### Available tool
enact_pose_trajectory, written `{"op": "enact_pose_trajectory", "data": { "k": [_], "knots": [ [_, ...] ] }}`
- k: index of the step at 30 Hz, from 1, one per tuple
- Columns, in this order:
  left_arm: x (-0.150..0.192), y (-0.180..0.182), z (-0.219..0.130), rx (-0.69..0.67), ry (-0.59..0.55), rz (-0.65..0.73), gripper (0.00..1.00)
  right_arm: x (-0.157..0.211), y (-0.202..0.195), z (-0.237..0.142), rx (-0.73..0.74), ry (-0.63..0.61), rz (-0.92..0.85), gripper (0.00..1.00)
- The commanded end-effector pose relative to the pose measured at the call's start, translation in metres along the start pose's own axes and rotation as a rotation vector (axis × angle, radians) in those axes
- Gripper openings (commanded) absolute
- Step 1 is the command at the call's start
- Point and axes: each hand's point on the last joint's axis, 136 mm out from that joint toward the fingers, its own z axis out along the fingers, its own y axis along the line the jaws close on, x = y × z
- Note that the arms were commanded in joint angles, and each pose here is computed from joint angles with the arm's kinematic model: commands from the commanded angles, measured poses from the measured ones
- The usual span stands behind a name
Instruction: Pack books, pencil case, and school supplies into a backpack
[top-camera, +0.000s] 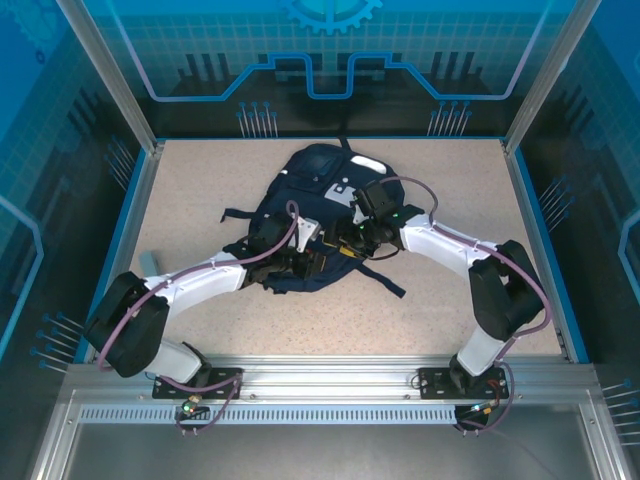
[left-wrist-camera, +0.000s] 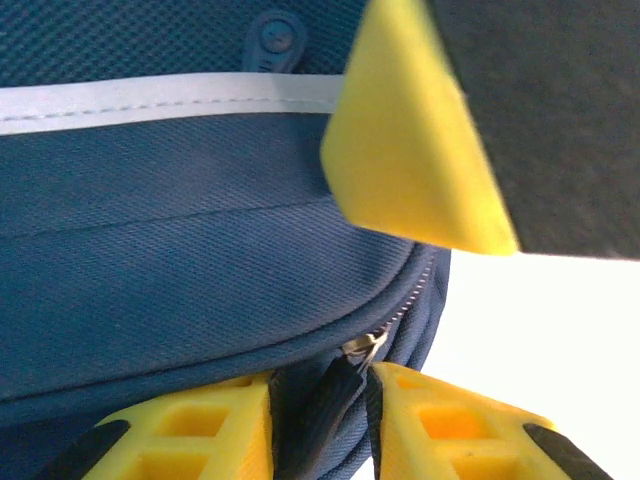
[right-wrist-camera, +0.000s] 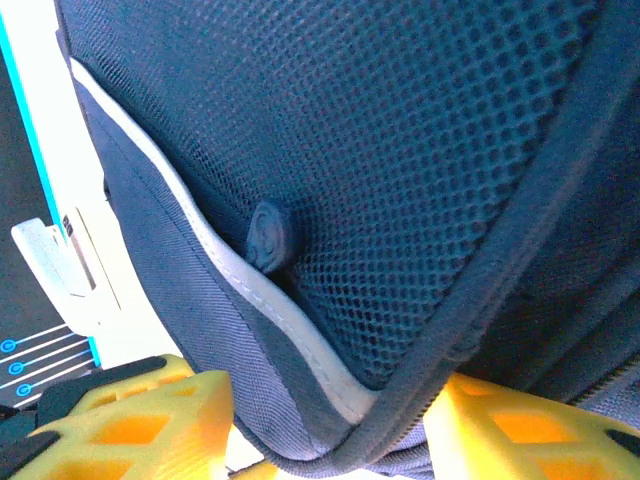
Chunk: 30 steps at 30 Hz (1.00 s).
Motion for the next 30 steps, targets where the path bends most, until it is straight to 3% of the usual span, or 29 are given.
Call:
{"op": "enact_pose_trajectory", "data": {
  "k": [1, 14, 21, 25, 30],
  "knots": [
    [0.003, -0.010, 0.000, 0.050, 0.025, 0.075, 0.30, -0.004, 0.005, 0.002, -0.007, 0.007, 0.007, 0.51],
    [-0.004, 0.014, 0.009, -0.082, -0.015, 0.095, 0.27, -0.004, 0.004, 0.005, 0.004, 0.010, 0.022, 0.45],
    [-0.005, 0.015, 0.006, -0.087, -0.020, 0.101, 0.12, -0.004, -0.002, 0.006, 0.033, -0.003, 0.037, 0.36],
    [-0.010, 0.013, -0.006, -0.092, -0.059, 0.104, 0.03, -0.007, -0.009, 0.004, 0.066, -0.033, 0.043, 0.26],
    [-0.009, 0.021, -0.020, -0.150, -0.086, 0.095, 0.00, -0.017, -0.019, -0.003, 0.119, -0.095, 0.047, 0.10]
  ]
}}
